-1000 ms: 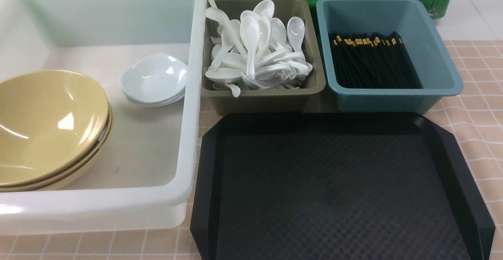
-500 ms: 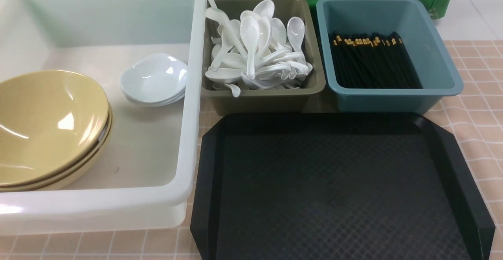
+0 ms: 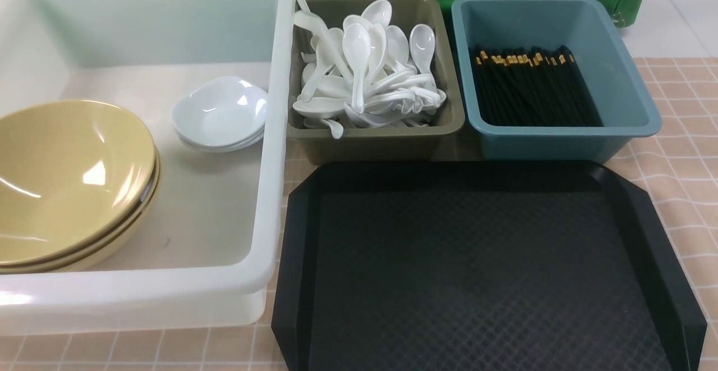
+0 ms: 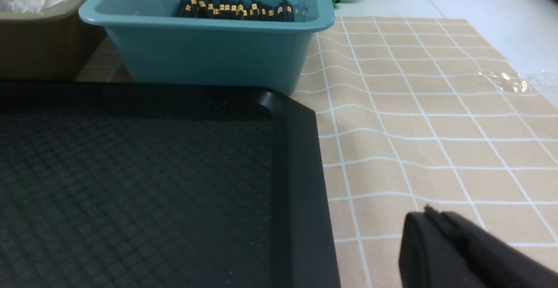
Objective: On brown table put chopsticks spoon bowls plates into blue grey white boxes.
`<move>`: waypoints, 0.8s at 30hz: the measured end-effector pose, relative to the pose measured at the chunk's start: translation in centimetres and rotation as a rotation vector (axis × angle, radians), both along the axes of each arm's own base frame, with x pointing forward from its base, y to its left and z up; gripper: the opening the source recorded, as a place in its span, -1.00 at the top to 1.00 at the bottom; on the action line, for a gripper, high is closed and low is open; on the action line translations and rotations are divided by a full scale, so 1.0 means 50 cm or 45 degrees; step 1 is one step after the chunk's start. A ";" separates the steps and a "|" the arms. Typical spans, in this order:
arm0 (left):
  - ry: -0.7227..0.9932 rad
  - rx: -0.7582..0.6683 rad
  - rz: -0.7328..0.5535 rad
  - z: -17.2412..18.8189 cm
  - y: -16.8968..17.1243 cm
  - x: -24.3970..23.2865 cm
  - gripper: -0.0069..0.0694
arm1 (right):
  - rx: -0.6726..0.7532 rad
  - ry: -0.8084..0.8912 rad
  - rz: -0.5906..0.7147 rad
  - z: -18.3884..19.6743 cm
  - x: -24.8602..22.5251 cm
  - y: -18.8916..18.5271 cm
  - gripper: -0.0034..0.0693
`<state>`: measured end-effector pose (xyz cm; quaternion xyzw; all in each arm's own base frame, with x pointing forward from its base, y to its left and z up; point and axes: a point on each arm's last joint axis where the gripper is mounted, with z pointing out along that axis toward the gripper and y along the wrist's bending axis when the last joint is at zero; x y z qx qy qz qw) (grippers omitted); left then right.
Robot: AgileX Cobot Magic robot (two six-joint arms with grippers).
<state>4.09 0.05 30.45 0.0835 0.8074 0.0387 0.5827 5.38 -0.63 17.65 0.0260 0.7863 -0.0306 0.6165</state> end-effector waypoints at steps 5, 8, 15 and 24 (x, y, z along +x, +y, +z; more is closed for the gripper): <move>-0.064 -0.052 -0.016 -0.027 -0.005 0.010 0.82 | -0.001 0.000 0.000 0.000 0.000 0.000 0.77; -0.175 -0.097 -0.017 -0.061 -0.007 0.023 0.82 | -0.001 0.000 0.000 0.000 0.000 0.000 0.77; -0.405 -0.200 0.046 -0.193 -0.004 0.037 0.82 | -0.001 0.000 0.000 0.000 0.000 0.000 0.77; -0.226 -0.257 0.207 -0.239 0.007 0.029 0.82 | -0.001 0.001 0.000 0.000 0.000 0.000 0.77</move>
